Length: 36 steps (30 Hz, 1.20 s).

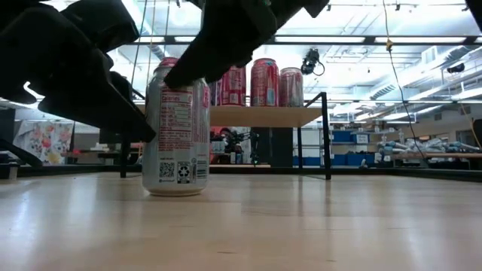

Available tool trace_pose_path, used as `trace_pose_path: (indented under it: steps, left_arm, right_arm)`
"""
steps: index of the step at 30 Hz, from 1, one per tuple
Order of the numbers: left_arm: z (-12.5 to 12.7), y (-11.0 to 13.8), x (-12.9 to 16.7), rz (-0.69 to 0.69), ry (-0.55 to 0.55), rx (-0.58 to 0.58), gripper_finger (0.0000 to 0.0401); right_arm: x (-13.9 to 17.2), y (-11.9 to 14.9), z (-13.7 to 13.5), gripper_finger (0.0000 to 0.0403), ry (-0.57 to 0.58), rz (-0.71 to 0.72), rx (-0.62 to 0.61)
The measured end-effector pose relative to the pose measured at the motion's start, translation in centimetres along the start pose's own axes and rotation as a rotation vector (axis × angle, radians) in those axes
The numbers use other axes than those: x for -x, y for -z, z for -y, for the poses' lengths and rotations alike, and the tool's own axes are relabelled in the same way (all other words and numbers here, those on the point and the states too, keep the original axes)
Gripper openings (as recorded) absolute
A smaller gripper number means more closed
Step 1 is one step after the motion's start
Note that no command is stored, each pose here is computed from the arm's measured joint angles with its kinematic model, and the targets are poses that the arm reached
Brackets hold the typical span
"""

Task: Place canned beverage on shelf
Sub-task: Put the red silver soda can on the shelf

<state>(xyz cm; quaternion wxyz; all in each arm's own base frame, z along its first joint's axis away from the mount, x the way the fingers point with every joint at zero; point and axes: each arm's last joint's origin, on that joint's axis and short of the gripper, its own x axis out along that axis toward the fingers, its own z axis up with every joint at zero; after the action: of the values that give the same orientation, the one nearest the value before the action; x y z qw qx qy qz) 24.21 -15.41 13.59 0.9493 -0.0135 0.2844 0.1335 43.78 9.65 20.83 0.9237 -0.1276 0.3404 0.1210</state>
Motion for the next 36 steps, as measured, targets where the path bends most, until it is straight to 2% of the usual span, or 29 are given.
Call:
trace_pose_path:
  steps: [8, 17, 23, 29, 36]
  left_arm:
    - [0.0, 0.1, 0.0, -0.009, -0.005, 0.033, 0.0336]
    - [-0.2, 0.4, 0.1, -0.031, -0.018, 0.065, 0.0336]
    - [-0.6, -0.1, 1.0, -0.038, -0.020, 0.065, 0.0336]
    - [-0.3, 0.1, 1.5, -0.044, -0.001, 0.056, 0.0336]
    - [-0.3, 0.1, 1.5, -0.055, 0.008, 0.061, 0.0336]
  right_arm:
    - [-0.5, 0.4, 0.9, 0.0390, -0.046, 0.018, -0.032]
    - [-0.9, 1.6, 1.2, 0.0313, -0.065, 0.030, -0.084]
    - [-0.7, 1.6, 1.3, 0.0316, -0.026, 0.010, -0.103]
    - [1.6, 1.6, 2.0, 0.0319, 0.019, -0.070, -0.106]
    - [6.5, 0.9, 3.7, 0.0319, 0.058, -0.121, -0.130]
